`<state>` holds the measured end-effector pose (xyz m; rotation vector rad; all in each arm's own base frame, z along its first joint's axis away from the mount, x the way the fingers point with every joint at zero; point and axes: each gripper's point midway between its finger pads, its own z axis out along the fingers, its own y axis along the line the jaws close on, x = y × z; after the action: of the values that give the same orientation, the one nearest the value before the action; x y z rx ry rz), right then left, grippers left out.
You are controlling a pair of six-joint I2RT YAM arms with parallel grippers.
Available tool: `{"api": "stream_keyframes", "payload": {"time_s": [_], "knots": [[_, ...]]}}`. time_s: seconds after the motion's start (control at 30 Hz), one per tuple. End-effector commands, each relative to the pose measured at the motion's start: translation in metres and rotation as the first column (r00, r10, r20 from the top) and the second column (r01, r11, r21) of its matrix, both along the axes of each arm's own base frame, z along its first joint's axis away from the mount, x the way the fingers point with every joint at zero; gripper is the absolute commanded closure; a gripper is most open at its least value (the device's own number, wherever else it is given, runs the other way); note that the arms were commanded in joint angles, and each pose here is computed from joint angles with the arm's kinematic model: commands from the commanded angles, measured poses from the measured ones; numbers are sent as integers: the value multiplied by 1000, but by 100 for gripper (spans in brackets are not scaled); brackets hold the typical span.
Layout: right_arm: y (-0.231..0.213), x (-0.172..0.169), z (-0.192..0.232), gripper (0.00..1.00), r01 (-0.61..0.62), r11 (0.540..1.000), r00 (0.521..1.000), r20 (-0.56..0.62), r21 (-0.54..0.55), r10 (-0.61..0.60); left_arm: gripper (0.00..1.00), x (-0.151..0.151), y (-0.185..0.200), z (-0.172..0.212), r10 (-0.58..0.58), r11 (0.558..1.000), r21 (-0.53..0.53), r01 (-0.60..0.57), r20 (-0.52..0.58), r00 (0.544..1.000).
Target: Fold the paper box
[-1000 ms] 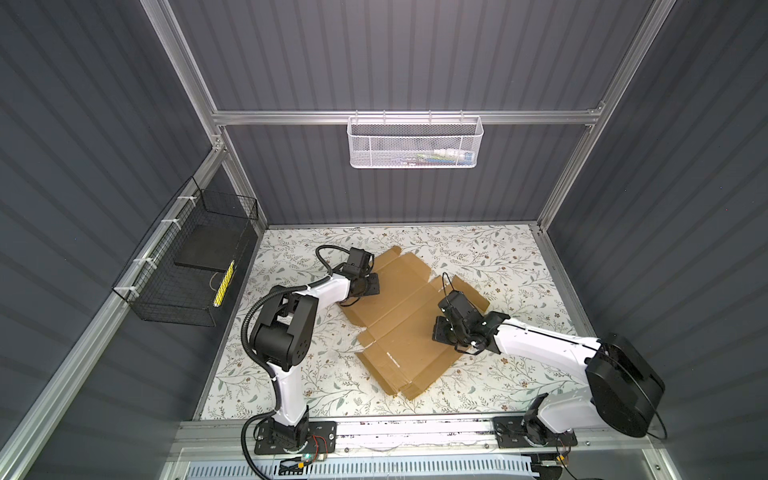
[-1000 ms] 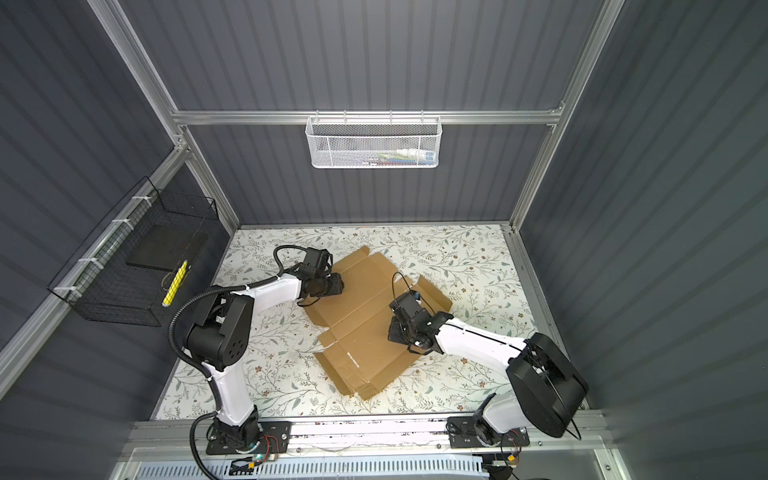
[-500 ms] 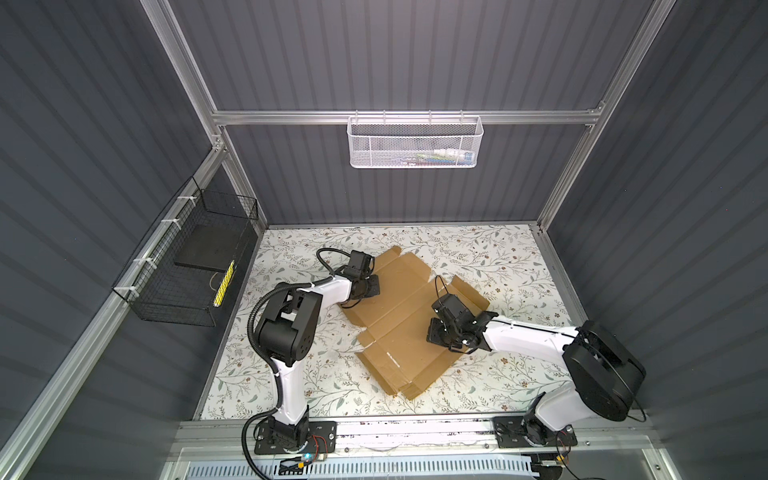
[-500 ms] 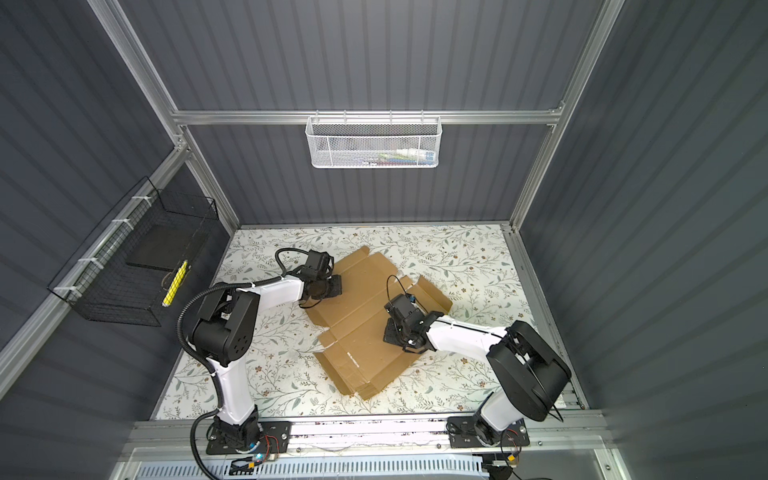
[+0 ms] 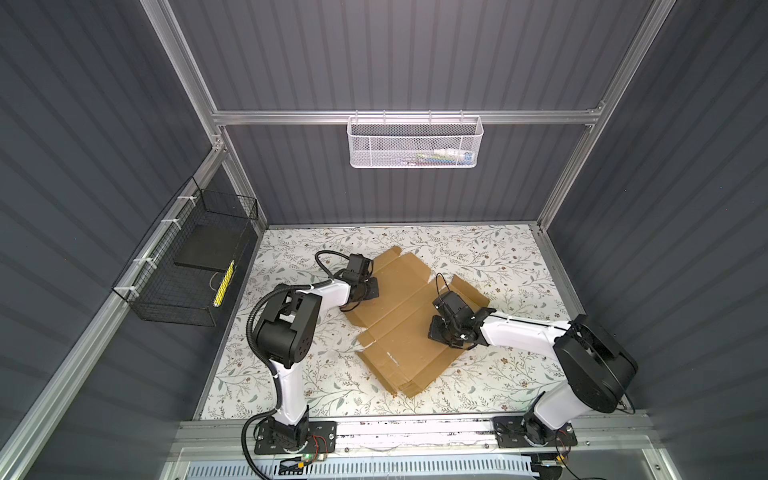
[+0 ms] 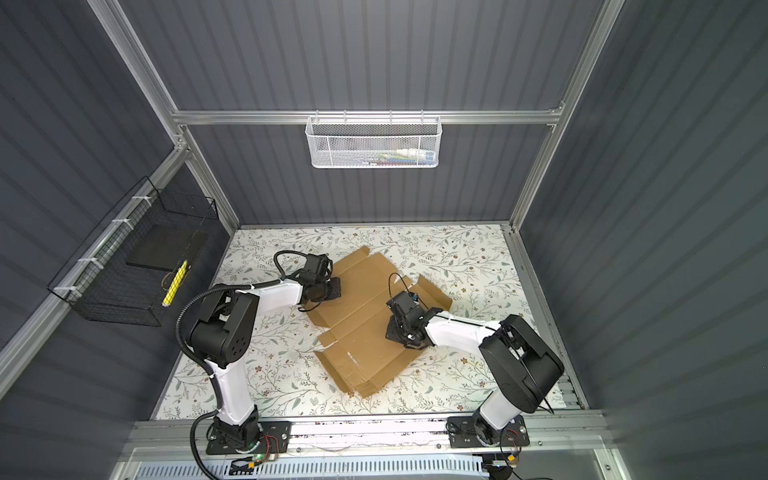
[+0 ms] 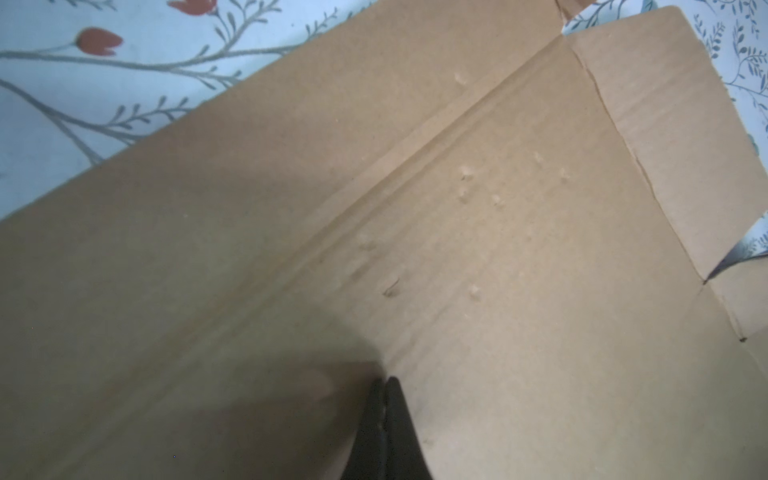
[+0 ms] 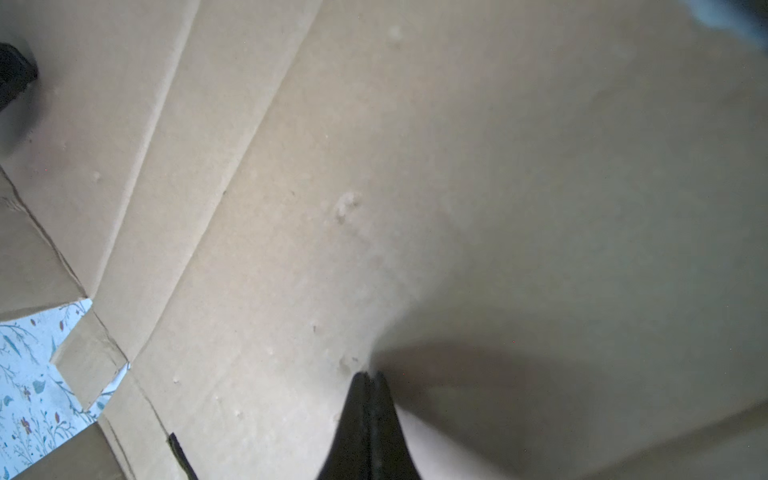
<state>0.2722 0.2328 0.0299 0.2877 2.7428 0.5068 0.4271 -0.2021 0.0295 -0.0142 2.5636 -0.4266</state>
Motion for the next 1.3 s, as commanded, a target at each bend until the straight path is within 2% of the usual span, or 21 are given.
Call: {"api": "stream_keyframes", "payload": {"time_s": [0.0, 0.13, 0.4, 0.57, 0.83, 1.07, 1.27], "knots": [[-4, 5, -4, 96, 12, 1000, 1000, -23, -20, -12, 100, -21, 8, -12, 15, 1000, 28, -13, -67, 998], [-8, 10, -11, 96, 24, 999, 999, -47, -35, -25, 100, -27, 11, -11, 42, 999, 12, -41, -68, 997], [-15, 27, -26, 96, 37, 997, 995, -92, -71, -43, 100, -42, 11, 1, 102, 990, -90, -107, -62, 993], [-18, 42, -33, 96, 28, 995, 992, -117, -96, -39, 100, -53, 9, 8, 100, 984, -142, -110, -76, 992], [-24, 85, -35, 95, 31, 994, 994, -102, -109, -43, 100, -74, 0, 7, 80, 977, -188, -103, -123, 989], [-25, 123, -19, 95, 3, 994, 999, -44, -110, -8, 100, -86, 0, 18, 82, 980, -170, -102, -117, 990], [-26, 128, 16, 93, -34, 993, 999, 36, -115, 38, 100, -67, 13, 57, 94, 993, -67, -95, -11, 995]]}}
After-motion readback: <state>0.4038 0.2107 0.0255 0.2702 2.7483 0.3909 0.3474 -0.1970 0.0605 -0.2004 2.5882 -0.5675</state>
